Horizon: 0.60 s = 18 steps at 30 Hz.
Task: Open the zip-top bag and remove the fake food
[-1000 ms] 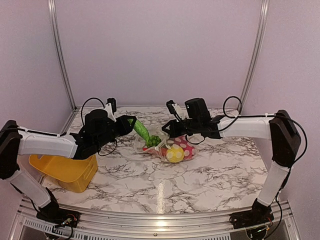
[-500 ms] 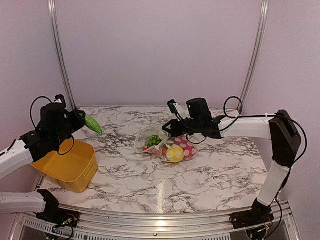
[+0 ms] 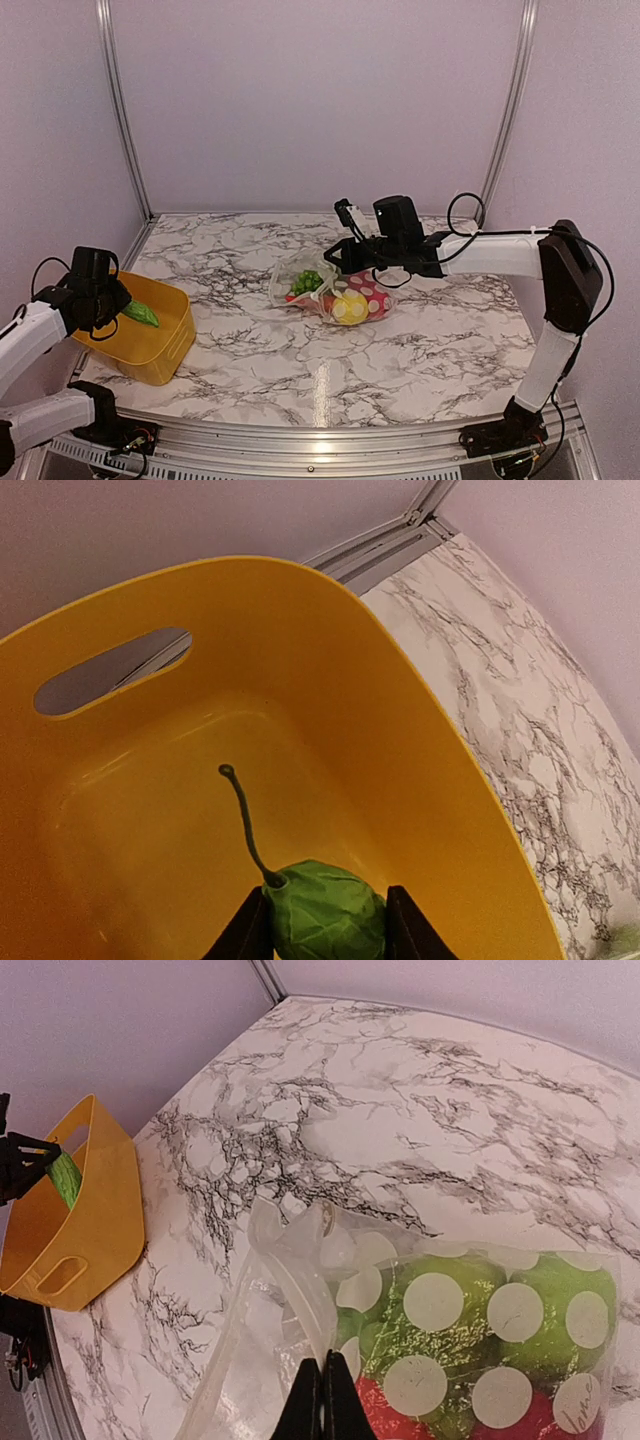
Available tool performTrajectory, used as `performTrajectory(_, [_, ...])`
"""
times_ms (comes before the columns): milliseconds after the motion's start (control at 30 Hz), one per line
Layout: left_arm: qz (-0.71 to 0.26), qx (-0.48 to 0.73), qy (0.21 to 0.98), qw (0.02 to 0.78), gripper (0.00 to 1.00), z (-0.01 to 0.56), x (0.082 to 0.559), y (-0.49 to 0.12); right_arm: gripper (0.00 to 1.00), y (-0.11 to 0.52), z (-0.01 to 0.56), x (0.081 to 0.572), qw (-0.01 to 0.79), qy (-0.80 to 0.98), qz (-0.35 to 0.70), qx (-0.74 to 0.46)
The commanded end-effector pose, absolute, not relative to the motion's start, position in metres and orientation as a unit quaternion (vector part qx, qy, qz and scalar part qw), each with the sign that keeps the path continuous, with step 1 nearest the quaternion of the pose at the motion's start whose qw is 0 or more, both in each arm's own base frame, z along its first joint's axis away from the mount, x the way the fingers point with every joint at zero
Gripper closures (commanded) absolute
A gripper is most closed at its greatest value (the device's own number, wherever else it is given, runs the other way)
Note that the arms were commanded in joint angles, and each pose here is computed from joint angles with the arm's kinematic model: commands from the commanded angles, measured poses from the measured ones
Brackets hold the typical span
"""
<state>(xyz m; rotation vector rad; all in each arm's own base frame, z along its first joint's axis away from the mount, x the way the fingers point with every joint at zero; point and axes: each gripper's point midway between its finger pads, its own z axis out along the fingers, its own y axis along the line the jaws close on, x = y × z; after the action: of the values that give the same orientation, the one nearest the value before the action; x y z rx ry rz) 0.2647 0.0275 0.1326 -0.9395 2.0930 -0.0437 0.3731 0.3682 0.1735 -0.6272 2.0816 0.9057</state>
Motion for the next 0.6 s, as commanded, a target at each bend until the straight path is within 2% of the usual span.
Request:
performTrajectory(0, [-0.025,-0.392,0.841,0.372,0.73,0.102,0.264,0.038,1.0,0.365,0.197,0.379,0.41,0.801,0.36,-0.246])
performTrajectory(267, [0.026,-0.403,0.85,0.339,0.74,0.073,0.29,0.071,1.0,0.364,0.195,0.378,0.408,0.802,0.359,-0.247])
performTrajectory(567, [-0.014,-0.329,0.889,0.319,0.74,0.049,0.35,0.059,1.0,0.363,0.196,0.38,0.41,0.803,0.356,-0.247])
